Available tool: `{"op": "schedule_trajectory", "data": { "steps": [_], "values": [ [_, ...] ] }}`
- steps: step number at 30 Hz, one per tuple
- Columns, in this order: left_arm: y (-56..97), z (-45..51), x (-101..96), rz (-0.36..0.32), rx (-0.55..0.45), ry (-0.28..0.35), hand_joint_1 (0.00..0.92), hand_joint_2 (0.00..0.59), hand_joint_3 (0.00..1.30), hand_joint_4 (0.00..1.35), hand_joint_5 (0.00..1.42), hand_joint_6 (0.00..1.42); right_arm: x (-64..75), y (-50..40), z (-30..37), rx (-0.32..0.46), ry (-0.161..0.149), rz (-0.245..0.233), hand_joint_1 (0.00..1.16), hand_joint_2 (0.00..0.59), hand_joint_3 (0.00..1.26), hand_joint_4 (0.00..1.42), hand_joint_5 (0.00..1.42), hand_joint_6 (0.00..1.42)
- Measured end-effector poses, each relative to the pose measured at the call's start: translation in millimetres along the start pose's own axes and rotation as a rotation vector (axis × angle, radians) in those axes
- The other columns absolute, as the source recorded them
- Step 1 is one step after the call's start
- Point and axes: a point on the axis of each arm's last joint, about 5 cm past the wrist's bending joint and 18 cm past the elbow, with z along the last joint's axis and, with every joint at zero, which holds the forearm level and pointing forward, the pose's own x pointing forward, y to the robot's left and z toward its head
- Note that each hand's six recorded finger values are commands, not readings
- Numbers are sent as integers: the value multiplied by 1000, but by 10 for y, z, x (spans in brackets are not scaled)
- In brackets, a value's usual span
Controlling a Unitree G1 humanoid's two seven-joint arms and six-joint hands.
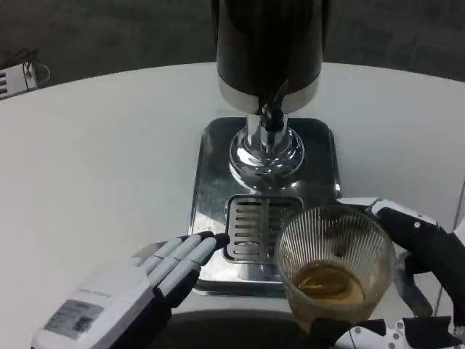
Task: Grasp the cup under the faucet to collect the drink, then remove the cup.
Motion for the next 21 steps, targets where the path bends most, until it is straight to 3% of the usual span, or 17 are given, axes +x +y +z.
{"op": "schedule_trajectory", "data": {
  "steps": [21],
  "values": [
    [16,-15,-9,-7,43,16,0,76,0,0,0,8,17,0,5,-1,-13,-2,910,260,1237,1424,1424,1424]
  ]
}}
